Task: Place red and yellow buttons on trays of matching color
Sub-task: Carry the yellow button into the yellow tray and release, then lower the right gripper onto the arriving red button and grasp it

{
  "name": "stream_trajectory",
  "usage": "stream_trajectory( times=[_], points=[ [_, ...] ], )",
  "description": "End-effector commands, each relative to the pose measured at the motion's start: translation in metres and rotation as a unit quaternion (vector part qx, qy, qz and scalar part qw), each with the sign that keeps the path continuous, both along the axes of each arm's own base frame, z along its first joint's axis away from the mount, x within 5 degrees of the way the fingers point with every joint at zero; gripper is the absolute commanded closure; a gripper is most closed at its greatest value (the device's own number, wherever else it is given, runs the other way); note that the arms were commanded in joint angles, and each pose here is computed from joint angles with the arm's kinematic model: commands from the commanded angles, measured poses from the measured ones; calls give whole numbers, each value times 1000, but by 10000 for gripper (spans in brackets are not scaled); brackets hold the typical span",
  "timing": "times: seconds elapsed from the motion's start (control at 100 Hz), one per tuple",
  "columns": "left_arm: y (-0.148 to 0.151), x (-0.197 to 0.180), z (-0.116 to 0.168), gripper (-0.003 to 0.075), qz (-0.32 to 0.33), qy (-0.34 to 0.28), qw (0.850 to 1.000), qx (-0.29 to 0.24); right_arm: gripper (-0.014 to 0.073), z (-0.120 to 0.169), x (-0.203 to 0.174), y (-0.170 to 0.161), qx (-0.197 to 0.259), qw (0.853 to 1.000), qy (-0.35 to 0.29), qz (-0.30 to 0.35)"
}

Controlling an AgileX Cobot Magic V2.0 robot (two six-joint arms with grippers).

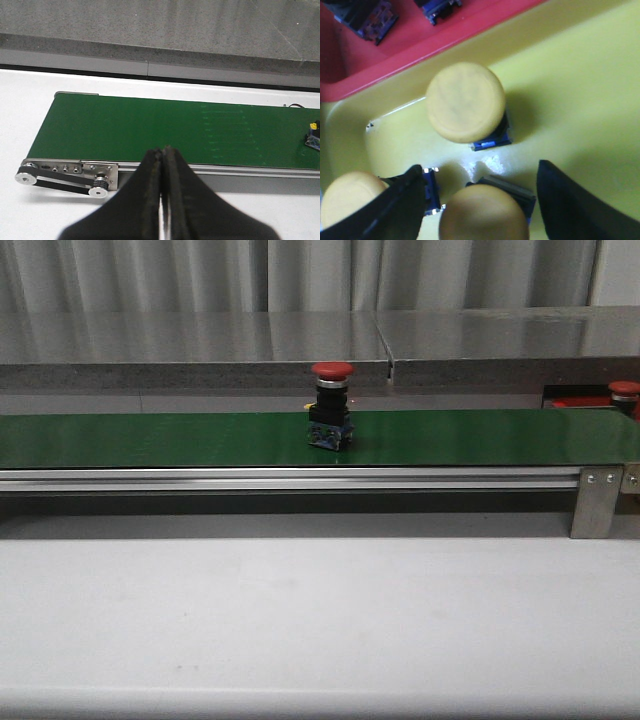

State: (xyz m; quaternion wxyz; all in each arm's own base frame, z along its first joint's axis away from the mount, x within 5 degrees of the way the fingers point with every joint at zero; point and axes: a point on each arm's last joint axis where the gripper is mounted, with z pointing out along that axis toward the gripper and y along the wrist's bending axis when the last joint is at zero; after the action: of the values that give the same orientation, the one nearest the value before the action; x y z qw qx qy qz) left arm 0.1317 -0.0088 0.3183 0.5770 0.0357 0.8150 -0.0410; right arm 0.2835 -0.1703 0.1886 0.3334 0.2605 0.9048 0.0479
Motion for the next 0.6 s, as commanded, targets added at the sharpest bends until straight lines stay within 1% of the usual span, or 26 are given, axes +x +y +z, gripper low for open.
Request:
stream_trajectory(
  times=[0.0,0.28,0.36,0.49,0.59],
  points=[
    [1,2,16,739,9,-48,999,-10,102,32,-2,-1,-27,999,-46,-10],
    [1,2,16,739,9,-48,999,-10,102,77,-16,12,-57,993,-100,1],
    [1,2,16,739,9,-48,999,-10,102,90,-20,21,-55,992,-116,15],
    [1,2,16,739,9,-48,999,-10,102,109,-23,46,-57,987,-138,61],
    [1,2,16,739,9,-48,999,-10,102,119,-19,76,-74,977,-150,136]
  ],
)
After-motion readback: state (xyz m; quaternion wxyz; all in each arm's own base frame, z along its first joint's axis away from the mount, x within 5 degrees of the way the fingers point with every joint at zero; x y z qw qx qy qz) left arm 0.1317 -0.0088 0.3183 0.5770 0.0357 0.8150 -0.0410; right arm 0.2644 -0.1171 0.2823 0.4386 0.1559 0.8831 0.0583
